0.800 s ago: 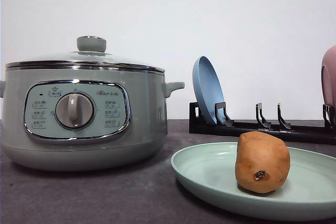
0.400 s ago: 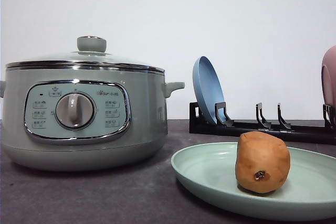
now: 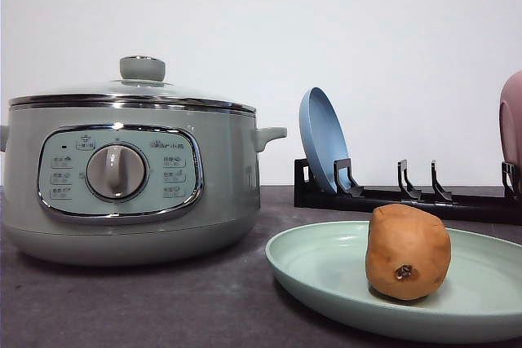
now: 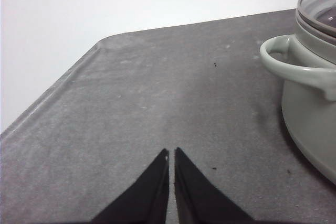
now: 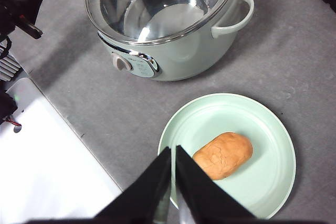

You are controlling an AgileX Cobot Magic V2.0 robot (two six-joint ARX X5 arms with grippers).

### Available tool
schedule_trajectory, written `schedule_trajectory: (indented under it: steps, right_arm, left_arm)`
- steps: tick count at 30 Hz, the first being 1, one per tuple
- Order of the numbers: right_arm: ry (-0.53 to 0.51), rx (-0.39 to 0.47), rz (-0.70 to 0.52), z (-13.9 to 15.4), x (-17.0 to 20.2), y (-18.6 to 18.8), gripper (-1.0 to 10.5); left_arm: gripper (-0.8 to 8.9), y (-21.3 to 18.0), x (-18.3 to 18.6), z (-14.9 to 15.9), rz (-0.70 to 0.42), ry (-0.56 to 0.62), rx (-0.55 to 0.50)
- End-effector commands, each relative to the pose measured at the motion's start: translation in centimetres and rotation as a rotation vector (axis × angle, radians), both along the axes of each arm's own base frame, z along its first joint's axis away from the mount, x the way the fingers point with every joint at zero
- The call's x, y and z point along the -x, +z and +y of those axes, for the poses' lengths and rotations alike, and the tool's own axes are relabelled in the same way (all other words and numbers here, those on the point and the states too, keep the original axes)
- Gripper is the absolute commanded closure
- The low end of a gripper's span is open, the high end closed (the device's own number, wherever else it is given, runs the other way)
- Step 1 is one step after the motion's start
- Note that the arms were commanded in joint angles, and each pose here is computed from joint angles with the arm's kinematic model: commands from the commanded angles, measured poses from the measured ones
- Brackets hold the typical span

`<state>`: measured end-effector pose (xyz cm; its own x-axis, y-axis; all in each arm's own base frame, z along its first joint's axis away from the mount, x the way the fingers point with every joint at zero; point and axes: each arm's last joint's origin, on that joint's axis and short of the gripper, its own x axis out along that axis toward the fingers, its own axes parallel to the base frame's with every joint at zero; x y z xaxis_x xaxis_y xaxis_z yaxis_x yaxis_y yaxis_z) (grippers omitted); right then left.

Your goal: The right arm pick the green plate and place it on desk, then the left arm uncap open the steamer lid, the right arm pick the potato and place it on the plate, then the right arm cap close the steamer lid

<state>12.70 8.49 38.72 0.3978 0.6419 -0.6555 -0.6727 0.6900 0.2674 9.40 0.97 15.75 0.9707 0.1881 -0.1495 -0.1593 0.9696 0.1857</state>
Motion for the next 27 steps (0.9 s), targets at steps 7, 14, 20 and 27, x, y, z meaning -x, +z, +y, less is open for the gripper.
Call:
schedule_trajectory:
  steps: [7, 14, 20, 27]
  right_arm:
    - [0.016, -0.001, -0.038, 0.0, 0.0, 0.5, 9.4]
    - [-0.045, -0.048, -0.347, -2.6, 0.6, 1.9, 9.4]
    - [-0.257, -0.089, -0.618, -5.6, 2.0, -0.6, 9.4]
    - [-0.392, -0.085, -0.825, -7.0, 2.9, -6.1, 9.4]
  left_arm:
    - [7.96, -0.7, -0.1, 0.0, 0.028, 0.002, 0.005]
    - [7.96, -0.7, -0.1, 0.0, 0.028, 0.002, 0.005]
    - [7.96, -0.7, -0.1, 0.0, 0.028, 0.002, 0.005]
    - [7.96, -0.7, -0.1, 0.0, 0.028, 0.002, 0.005]
